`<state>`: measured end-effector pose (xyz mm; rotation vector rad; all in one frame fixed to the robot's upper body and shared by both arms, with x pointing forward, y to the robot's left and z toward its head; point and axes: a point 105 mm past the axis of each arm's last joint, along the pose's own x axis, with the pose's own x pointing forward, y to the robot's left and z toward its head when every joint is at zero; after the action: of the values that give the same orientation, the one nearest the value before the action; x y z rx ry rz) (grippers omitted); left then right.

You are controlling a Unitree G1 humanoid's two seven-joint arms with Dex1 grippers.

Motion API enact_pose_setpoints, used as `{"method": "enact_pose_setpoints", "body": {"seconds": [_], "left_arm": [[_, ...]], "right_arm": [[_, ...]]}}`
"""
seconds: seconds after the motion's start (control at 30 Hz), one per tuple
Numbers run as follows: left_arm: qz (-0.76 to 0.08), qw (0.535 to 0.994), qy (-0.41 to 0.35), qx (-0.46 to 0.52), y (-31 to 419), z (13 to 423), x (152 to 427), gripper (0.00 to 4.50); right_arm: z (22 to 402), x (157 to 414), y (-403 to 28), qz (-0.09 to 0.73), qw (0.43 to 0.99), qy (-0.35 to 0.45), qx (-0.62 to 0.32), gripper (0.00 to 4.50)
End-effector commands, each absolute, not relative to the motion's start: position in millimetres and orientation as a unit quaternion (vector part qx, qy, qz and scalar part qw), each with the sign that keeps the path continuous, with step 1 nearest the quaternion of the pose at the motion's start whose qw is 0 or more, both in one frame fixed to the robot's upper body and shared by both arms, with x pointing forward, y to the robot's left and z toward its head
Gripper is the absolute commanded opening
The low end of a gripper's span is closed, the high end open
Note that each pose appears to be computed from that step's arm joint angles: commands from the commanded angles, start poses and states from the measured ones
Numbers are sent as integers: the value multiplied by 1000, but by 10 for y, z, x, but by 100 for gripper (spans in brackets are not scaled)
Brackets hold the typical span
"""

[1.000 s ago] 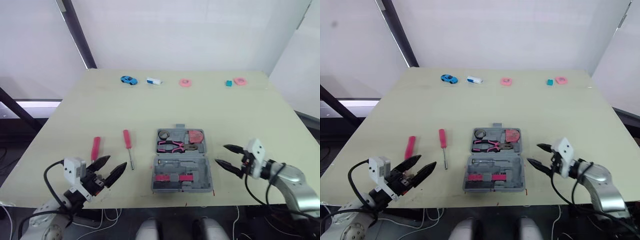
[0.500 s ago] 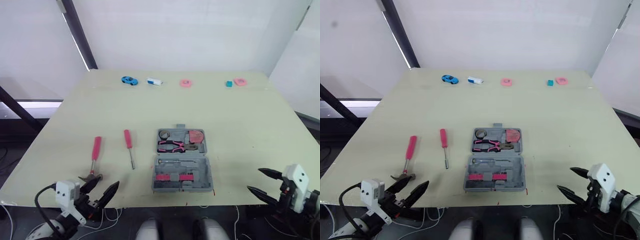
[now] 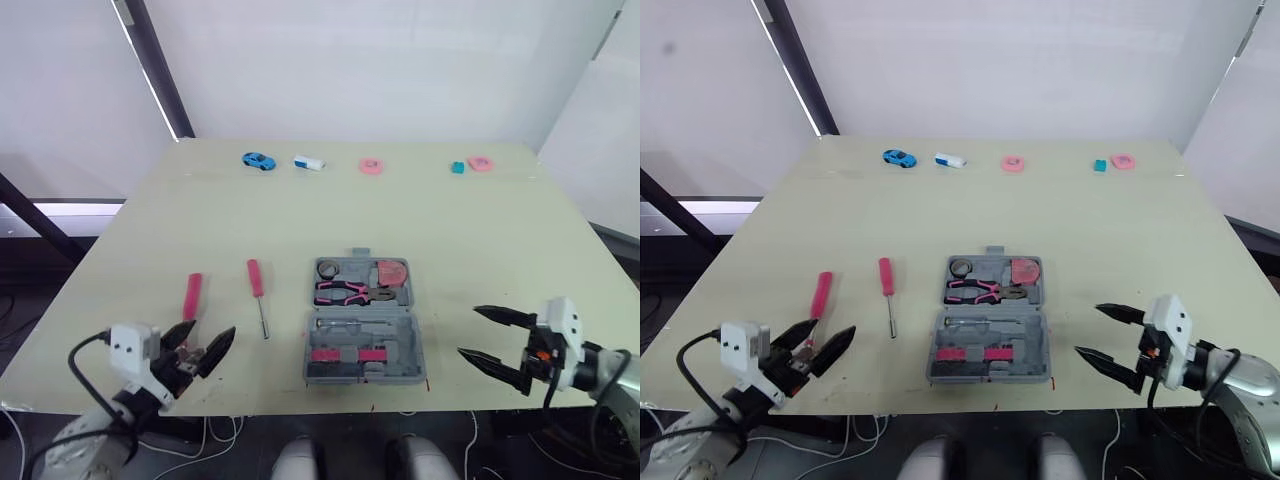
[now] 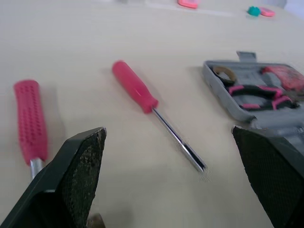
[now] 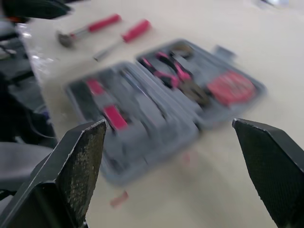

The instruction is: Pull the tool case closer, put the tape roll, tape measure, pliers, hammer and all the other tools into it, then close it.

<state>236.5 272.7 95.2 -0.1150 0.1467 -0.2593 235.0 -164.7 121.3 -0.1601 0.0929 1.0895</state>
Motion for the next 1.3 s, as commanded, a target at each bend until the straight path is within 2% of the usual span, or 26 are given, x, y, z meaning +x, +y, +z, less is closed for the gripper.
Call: {"method": "enact_pose_setpoints", "body": {"seconds": [0.03,0.2,0.33,0.7,0.77,0.8,1.0,1.07,1.1,1.3], "left_arm": [[-46,993,104,-39,2910,1047,2440,450],[23,987,153,-34,3091,988,2447,450],[60,978,197,-33,3231,888,2404,450],[44,965,253,-46,3177,558,2670,450],[50,962,262,-49,3185,518,2695,396],[53,961,266,-51,3187,502,2696,384],[47,959,274,-55,3064,419,2658,106],[45,959,274,-56,3026,403,2652,27],[44,959,273,-57,3004,398,2650,12],[28,962,262,-71,2799,443,2642,12]], "right_arm": [[1430,2296,-1360,578,811,11,-87,446],[1615,2243,-1005,644,760,-21,-91,446],[1714,2290,-859,660,744,-36,-94,446],[1702,2414,-878,654,750,-32,-95,446],[1696,2417,-890,652,751,-31,-97,450],[1695,2419,-896,651,752,-31,-98,450],[1673,2421,-923,642,760,-28,-100,450],[1663,2422,-925,641,761,-28,-100,450],[1657,2419,-925,641,761,-27,-100,450],[1646,2423,-916,642,760,-27,-99,450]]}}
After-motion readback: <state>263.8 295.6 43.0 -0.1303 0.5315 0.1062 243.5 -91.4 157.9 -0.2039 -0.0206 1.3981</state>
